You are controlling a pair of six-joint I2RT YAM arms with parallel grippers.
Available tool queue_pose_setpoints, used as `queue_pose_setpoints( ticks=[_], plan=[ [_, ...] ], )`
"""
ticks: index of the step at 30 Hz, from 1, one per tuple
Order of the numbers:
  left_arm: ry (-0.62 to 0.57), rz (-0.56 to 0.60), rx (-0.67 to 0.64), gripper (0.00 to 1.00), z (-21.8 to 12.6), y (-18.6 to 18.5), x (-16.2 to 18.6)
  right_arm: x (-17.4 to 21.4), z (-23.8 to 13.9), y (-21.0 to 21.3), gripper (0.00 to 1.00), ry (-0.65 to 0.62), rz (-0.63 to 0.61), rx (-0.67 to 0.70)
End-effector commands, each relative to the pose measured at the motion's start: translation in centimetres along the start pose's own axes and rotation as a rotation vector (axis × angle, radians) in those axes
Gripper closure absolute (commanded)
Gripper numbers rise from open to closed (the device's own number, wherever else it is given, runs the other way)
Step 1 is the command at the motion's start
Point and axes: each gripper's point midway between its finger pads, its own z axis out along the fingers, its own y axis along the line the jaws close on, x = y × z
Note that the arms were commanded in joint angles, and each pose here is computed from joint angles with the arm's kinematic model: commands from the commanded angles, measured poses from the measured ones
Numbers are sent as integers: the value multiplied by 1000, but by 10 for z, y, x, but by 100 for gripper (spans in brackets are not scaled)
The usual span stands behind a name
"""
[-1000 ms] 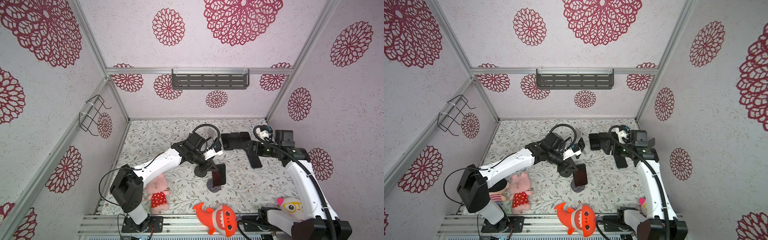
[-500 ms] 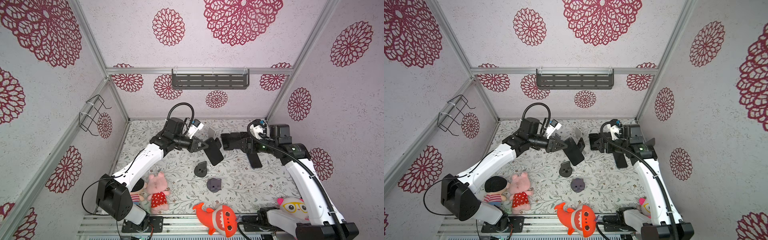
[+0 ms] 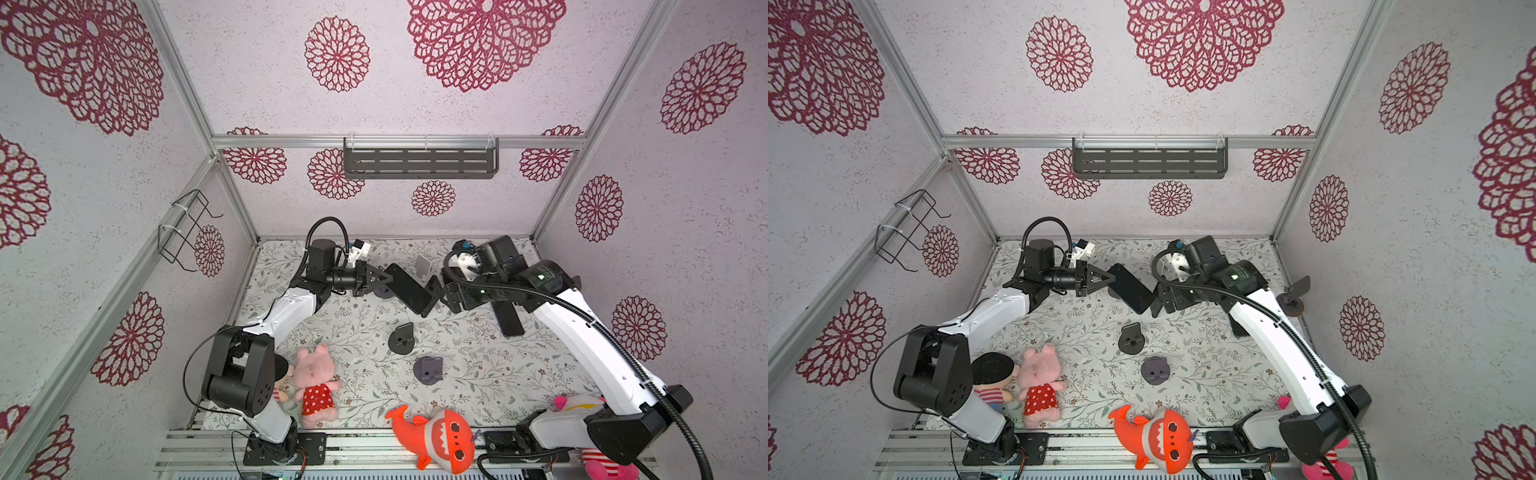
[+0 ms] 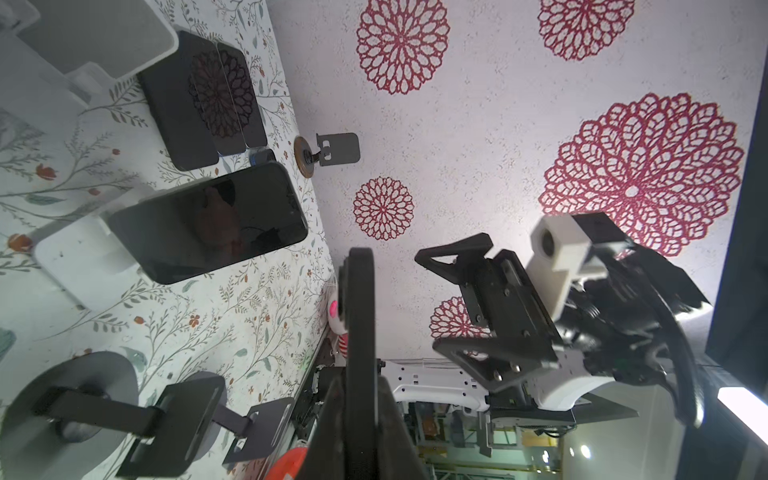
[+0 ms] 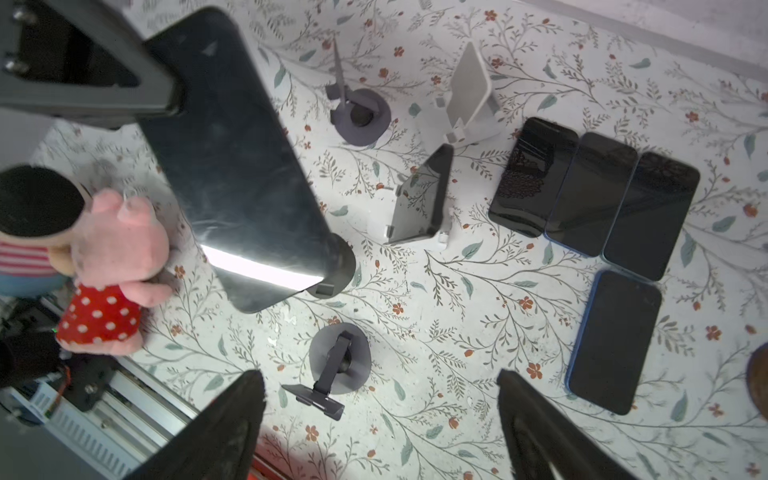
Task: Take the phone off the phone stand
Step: 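Hold the phone up with the left gripper while the right gripper reaches to it, then close the right gripper on the phone's edge beside the left gripper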
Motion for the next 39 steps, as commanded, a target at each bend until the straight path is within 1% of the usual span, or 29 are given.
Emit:
queue_pose_setpoints(
  ticks=[1, 5, 10, 15, 18, 20, 24, 31, 36, 39],
  plan=[
    [-27, 9, 89, 100, -8, -19, -13, -4, -4, 6, 2, 27, -54, 79],
    [-28, -17, 87, 100, -6, -13, -13, -16, 9, 21, 1, 62, -150, 94],
    [1, -3, 68, 100, -5, -10, -6, -27, 30, 31, 1, 119, -255, 126],
    [24, 18, 6, 100, -5, -5, 1, -41, 48, 46, 2, 125, -300, 69],
    [30, 28, 4, 100, -5, -7, 3, -42, 60, 53, 3, 153, -332, 43],
    [34, 34, 6, 100, -5, -8, 4, -42, 66, 61, 3, 158, -352, 2],
    [38, 45, 11, 100, -4, -11, 5, -44, 76, 67, 2, 157, -362, -27],
    [38, 45, 10, 100, -4, -11, 5, -39, 93, 80, 4, 179, -358, -94],
    [39, 51, 12, 100, -4, -12, 6, -33, 103, 80, 6, 207, -362, -98],
    [41, 47, 12, 100, -4, -12, 6, -30, 110, 81, 11, 225, -357, -99]
  ],
)
